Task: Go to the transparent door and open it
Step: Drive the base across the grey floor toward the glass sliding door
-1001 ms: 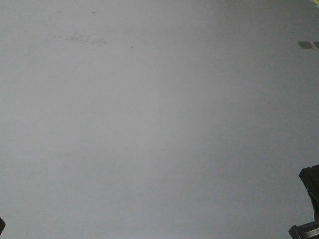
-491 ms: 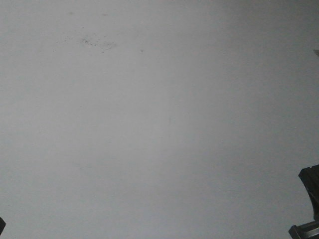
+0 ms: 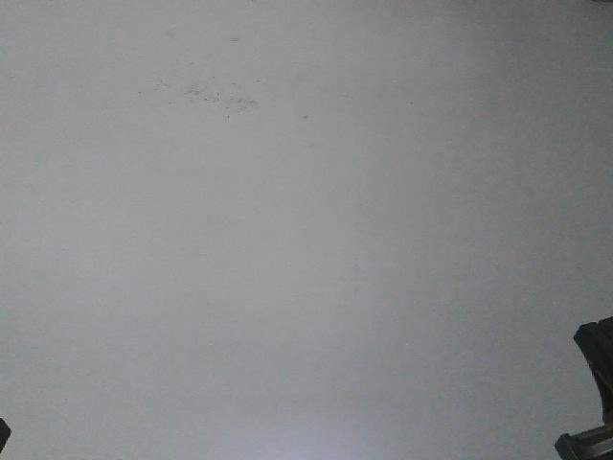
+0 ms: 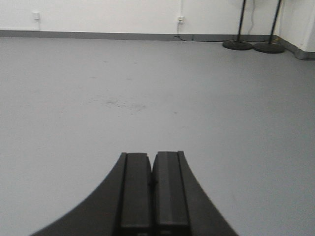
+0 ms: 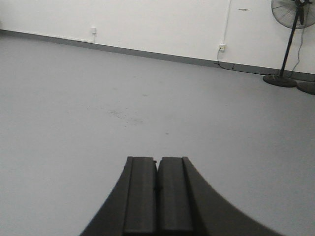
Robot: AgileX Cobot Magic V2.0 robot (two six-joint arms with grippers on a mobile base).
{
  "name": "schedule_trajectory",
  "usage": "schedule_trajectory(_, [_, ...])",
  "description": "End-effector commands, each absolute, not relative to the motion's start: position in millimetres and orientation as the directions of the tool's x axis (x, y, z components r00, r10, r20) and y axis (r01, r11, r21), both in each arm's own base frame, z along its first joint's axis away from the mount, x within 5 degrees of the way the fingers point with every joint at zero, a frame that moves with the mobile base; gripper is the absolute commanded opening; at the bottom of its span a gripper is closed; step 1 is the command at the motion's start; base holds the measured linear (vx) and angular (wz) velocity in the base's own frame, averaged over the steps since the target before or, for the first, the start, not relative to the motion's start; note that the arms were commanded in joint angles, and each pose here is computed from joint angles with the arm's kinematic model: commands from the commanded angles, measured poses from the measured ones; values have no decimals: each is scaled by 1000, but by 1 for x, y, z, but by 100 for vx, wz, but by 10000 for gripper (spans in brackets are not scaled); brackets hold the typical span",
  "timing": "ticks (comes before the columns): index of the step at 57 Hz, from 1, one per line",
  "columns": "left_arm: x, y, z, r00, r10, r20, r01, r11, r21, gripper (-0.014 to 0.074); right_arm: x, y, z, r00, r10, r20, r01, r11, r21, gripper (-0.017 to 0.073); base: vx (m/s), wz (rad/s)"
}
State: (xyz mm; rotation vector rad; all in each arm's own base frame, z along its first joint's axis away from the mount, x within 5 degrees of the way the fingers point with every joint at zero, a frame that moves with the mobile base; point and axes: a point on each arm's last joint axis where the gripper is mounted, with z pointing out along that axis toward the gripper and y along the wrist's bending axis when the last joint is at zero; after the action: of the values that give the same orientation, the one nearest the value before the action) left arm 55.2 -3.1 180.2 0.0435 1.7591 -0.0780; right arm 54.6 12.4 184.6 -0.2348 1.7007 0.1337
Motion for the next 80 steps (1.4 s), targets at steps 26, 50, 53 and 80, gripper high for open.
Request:
schedule_trajectory(26, [56, -4, 185, -105, -21, -994, 92, 995, -31, 0, 55, 12, 191, -41, -63, -997, -225, 973, -52, -1, 42, 31])
schedule_trajectory(50, [56, -4, 185, -104, -21, -994, 92, 995, -31, 0, 55, 12, 191, -38, -63, -997, -225, 973, -52, -1, 49, 36])
schedule_trajectory(53, [56, -4, 185, -104, -21, -994, 92, 995, -31, 0, 55, 12, 191, -38, -63, -997, -225, 973, -52, -1, 50, 39])
schedule_trajectory(80, [56, -4, 185, -105, -21, -994, 92, 995, -31, 0, 55, 12, 191, -39, -63, -997, -225, 973, -52, -1, 55, 46])
